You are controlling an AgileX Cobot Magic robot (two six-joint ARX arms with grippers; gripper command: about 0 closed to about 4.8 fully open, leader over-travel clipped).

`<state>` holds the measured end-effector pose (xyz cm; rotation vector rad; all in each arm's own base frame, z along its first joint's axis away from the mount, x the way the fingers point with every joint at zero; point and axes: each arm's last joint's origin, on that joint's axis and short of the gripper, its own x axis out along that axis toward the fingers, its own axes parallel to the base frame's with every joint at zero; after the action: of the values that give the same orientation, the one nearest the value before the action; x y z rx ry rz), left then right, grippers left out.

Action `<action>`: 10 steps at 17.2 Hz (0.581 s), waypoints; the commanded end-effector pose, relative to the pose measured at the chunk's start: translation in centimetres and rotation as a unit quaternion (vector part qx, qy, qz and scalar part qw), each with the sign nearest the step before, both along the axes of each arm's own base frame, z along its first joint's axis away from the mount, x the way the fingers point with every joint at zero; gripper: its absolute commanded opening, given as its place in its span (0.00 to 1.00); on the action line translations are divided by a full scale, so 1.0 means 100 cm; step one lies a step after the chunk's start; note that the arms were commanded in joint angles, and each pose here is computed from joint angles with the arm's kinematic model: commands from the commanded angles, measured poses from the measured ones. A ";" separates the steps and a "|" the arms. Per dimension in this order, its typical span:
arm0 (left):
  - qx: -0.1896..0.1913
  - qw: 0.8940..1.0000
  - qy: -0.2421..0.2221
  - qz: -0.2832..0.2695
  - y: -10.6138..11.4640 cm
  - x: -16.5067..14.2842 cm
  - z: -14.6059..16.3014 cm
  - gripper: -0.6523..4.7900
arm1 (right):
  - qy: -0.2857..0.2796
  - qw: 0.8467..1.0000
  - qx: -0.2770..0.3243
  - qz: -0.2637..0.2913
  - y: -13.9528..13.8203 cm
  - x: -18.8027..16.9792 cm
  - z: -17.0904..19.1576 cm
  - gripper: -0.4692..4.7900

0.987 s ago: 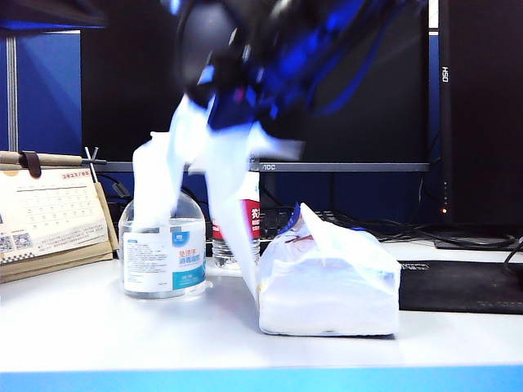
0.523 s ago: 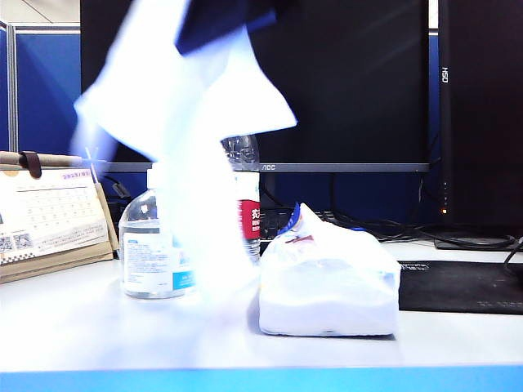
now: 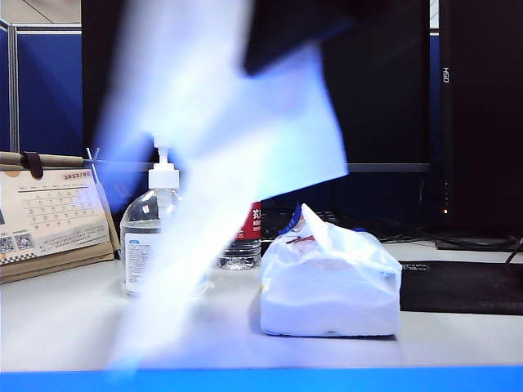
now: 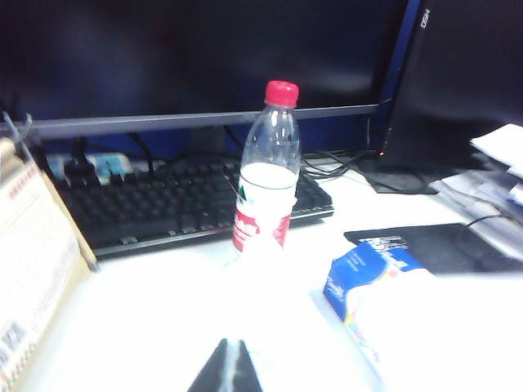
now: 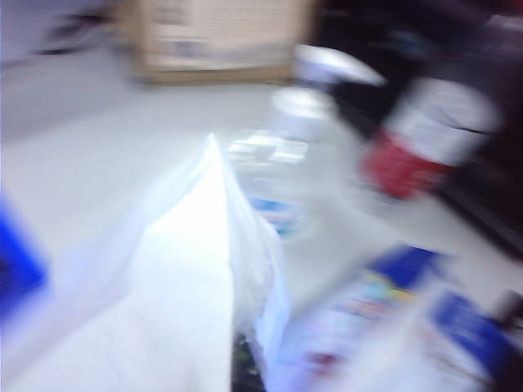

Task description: Pull out a tissue from the tissue dispenser, then press the switch of the alcohol sanitizer bottle to drop some sanitizer on the paper tissue, and finally place the treated tissue on the table.

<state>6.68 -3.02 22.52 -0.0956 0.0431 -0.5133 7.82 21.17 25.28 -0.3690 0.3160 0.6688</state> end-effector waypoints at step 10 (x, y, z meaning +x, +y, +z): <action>0.035 0.999 0.034 0.008 -0.003 0.010 -0.032 0.11 | 0.010 0.990 0.124 -0.064 -0.125 0.077 -0.047 0.08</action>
<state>7.58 -3.31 19.38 -0.0496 0.1464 -0.4941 15.46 8.88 20.77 -0.1290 0.3129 0.5466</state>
